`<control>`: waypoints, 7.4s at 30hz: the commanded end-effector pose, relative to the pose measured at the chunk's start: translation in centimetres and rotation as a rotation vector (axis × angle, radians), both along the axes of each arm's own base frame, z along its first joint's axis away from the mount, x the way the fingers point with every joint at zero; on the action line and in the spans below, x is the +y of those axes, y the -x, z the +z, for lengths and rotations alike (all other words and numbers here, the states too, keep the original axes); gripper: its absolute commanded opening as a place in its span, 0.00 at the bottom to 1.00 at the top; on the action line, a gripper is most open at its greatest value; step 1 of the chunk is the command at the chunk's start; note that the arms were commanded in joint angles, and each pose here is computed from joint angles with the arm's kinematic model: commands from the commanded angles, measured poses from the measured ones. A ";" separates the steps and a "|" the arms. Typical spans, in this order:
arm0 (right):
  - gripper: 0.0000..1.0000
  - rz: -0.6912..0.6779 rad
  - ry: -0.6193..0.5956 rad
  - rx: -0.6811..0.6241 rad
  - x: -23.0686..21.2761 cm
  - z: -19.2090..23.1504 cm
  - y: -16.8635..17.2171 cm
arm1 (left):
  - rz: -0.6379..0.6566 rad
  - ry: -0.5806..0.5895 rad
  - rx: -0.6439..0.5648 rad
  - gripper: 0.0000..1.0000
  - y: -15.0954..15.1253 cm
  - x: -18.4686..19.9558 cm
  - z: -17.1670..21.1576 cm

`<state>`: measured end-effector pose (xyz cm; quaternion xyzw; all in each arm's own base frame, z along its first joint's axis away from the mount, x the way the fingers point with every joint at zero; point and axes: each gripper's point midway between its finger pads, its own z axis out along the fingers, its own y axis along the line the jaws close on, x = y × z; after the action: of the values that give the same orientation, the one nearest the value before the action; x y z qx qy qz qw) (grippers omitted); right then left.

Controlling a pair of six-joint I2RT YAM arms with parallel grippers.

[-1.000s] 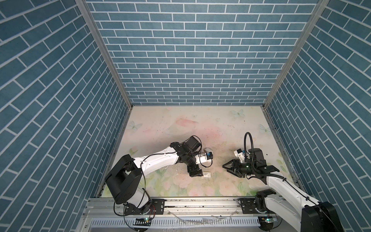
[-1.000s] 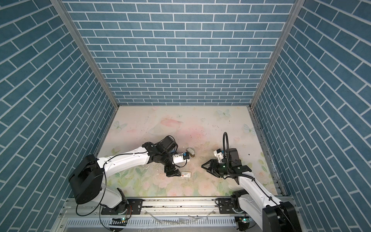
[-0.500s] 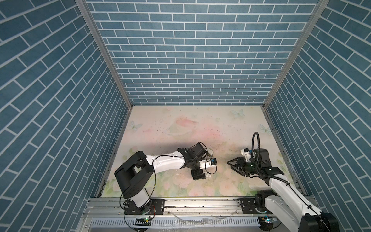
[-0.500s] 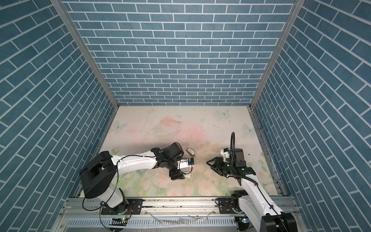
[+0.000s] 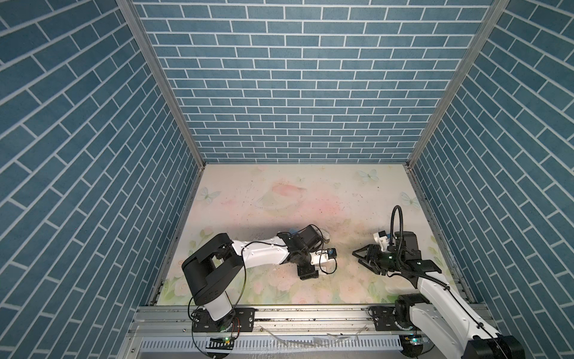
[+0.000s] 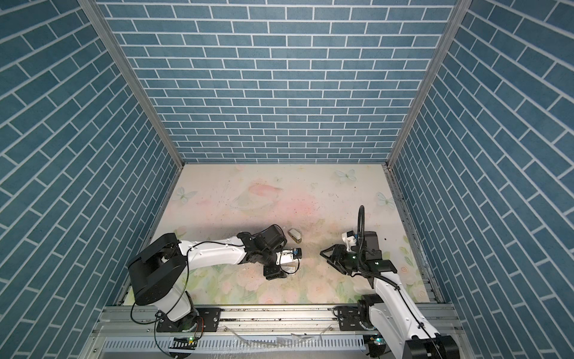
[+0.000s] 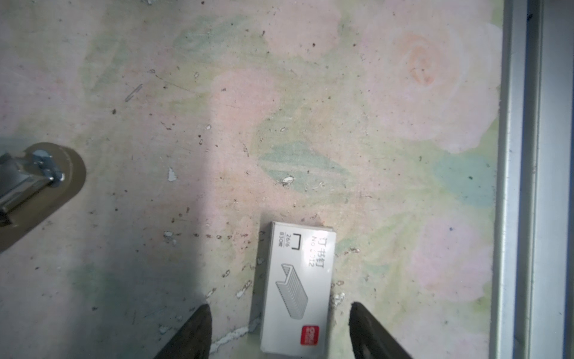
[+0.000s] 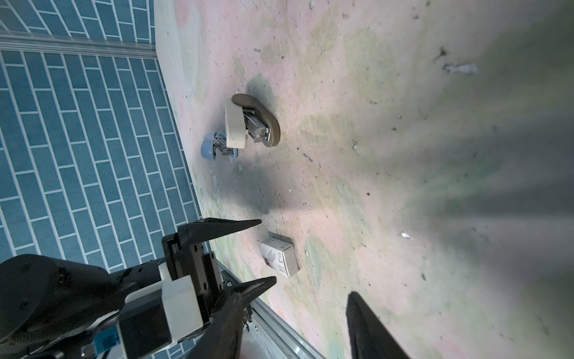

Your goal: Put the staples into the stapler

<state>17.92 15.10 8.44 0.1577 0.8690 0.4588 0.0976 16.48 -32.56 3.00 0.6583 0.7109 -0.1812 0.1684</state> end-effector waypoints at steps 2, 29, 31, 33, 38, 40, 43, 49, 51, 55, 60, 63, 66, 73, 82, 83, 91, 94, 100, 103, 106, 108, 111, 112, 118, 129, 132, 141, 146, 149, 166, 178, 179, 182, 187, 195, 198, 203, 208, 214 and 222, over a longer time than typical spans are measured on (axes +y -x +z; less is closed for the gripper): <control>0.55 0.004 -0.008 0.009 -0.1 -0.4 0.7 | -0.019 -0.018 0.025 0.71 0.7 0.0 -0.7; 0.54 0.017 -0.005 0.002 -0.1 -0.3 1.0 | -0.039 -0.018 0.006 0.39 0.1 -2.1 -1.0; 0.54 0.022 -0.006 0.003 -0.1 -0.4 1.1 | -0.041 -0.014 0.002 0.37 -0.2 -2.6 -0.9; 0.54 0.026 -0.006 0.006 -0.1 -0.4 1.2 | -0.041 -0.008 0.005 0.37 -0.5 -3.2 -0.9; 0.54 0.050 -0.014 0.011 0.2 -0.4 1.2 | -0.045 0.001 0.014 0.38 -0.7 -4.3 -1.1; 0.54 0.060 -0.020 0.014 0.3 -0.5 1.2 | -0.042 0.007 0.018 0.44 -0.6 -4.3 -1.0; 0.54 0.085 -0.050 0.008 0.7 -0.3 1.1 | -0.041 0.017 0.008 0.53 -0.5 -3.9 -0.5; 0.54 0.162 -0.117 -0.007 1.7 0.1 1.0 | -0.038 0.046 -0.041 0.57 -0.3 -2.8 0.0; 0.54 0.185 -0.139 -0.005 2.0 0.2 1.0 | -0.027 0.055 -0.042 0.56 -0.3 -2.7 -0.3; 0.54 0.219 -0.157 0.011 2.4 -0.1 1.0 | -0.016 0.084 -0.039 0.56 -0.2 -2.7 -0.7; 0.54 0.218 -0.143 0.033 2.6 -0.9 0.6 | 0.016 0.120 -0.082 0.56 -0.9 -2.9 -0.8; 0.54 0.235 -0.135 0.033 3.2 -1.1 0.4 | 0.020 0.135 -0.094 0.56 -1.1 -3.1 -0.6; 0.54 0.250 -0.128 0.040 3.7 -1.5 0.1 | 0.015 0.136 -0.087 0.53 -1.1 -3.2 -0.7; 0.53 0.285 -0.140 0.044 5.0 -2.2 -0.5 | -0.003 0.129 -0.060 0.41 -0.4 -3.0 -1.4; 0.51 0.315 -0.152 0.043 6.1 -2.5 -0.6 | -0.015 0.118 -0.047 0.41 -0.2 -2.8 -1.9; 0.51 0.320 -0.152 0.043 6.2 -2.6 -0.6 | -0.018 0.113 -0.045 0.41 -0.1 -2.8 -2.0; 0.48 0.352 -0.164 0.050 7.2 -3.0 -0.2 | -0.028 0.080 -0.037 0.38 0.2 -2.1 -3.0; 0.48 0.368 -0.163 0.058 7.6 -3.2 0.0 | -0.023 0.081 -0.039 0.38 0.1 -2.2 -3.0; 0.48 0.393 -0.165 0.063 8.4 -3.6 0.2 | -0.022 0.074 -0.031 0.38 0.0 -2.3 -3.2; 0.48 0.402 -0.165 0.048 8.8 -3.3 0.1 | -0.023 0.072 -0.027 0.38 0.1 -2.3 -3.3; 0.48 0.414 -0.164 0.049 9.2 -3.4 0.2 | -0.024 0.069 -0.024 0.37 0.2 -2.3 -3.4; 0.48 0.420 -0.163 0.051 9.4 -3.4 0.2 | -0.026 0.068 -0.021 0.37 0.2 -2.3 -3.5; 0.48 0.428 -0.163 0.051 9.6 -3.5 0.2 | -0.027 0.065 -0.014 0.36 0.3 -2.3 -3.5; 0.48 0.431 -0.164 0.051 9.7 -3.5 0.3 | -0.026 0.063 -0.012 0.36 0.3 -2.2 -3.6; 0.47 0.443 -0.163 0.060 10.1 -3.9 0.5 | -0.026 0.057 -0.009 0.35 0.3 -2.2 -3.8; 0.47 0.445 -0.169 0.058 10.4 -4.1 1.0 | -0.030 0.048 0.007 0.35 0.5 -2.2 -4.1; 0.47 0.449 -0.176 0.058 10.7 -4.3 1.0 | -0.028 0.047 0.009 0.35 0.5 -2.2 -4.1; 0.48 0.452 -0.173 0.068 11.1 -4.8 1.1 | -0.032 0.046 0.016 0.36 0.6 -2.2 -4.2; 0.49 0.443 -0.137 0.079 10.6 -5.2 1.4 | -0.035 0.049 0.010 0.41 0.6 -2.1 -3.4; 0.51 0.438 -0.112 0.086 10.3 -5.5 1.5 | -0.045 0.057 -0.016 0.51 0.5 -2.0 -2.2; 0.51 0.438 -0.053 0.090 9.7 -6.1 1.7 | -0.038 0.003 -0.028 0.42 -0.3 -0.3 -1.3; 0.54 0.432 -0.040 0.091 9.5 -6.3 1.7 | -0.044 -0.035 -0.035 0.25 -0.3 0.5 -1.6; 0.54 0.433 -0.040 0.091 9.5 -6.3 1.7 | -0.045 -0.039 -0.038 0.25 -0.3 0.6 -1.6; 0.54 0.434 -0.038 0.094 9.5 -6.5 1.7 | -0.050 -0.056 -0.036 0.25 -0.2 1.0 -1.7; 0.54 0.435 -0.033 0.104 9.4 -6.8 1.7 | -0.057 -0.083 -0.025 0.25 0.2 1.6 -1.9; 0.54 0.438 0.007 0.115 9.0 -7.1 1.8 | -0.045 -0.091 -0.004 0.25 0.0 1.5 -1.1; 0.54 0.427 0.038 0.120 8.5 -7.3 1.7 | -0.045 -0.100 0.002 0.25 0.0 1.5 -1.1; 0.54 0.412 0.071 0.121 7.7 -7.4 1.5 | -0.044 -0.105 0.004 0.25 0.0 1.5 -1.2; 0.54 0.383 0.101 0.130 6.6 -7.5 1.2 | -0.039 -0.103 0.006 0.25 0.0 1.4 -1.3; 0.49 0.404 0.021 0.069 7.2 -5.6 1.4 | -0.038 -0.112 0.013 0.25 0.0 1.5 -1.8; 0.42 0.430 -0.037 0.015 7.8 -4.4 1.5 | -0.036 -0.108 0.011 0.25 0.0 1.5 -2.1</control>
<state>16.51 22.76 3.60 -0.0094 0.8806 0.4732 -0.0228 16.62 -31.77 1.85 0.6815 0.7004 -0.1555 0.1443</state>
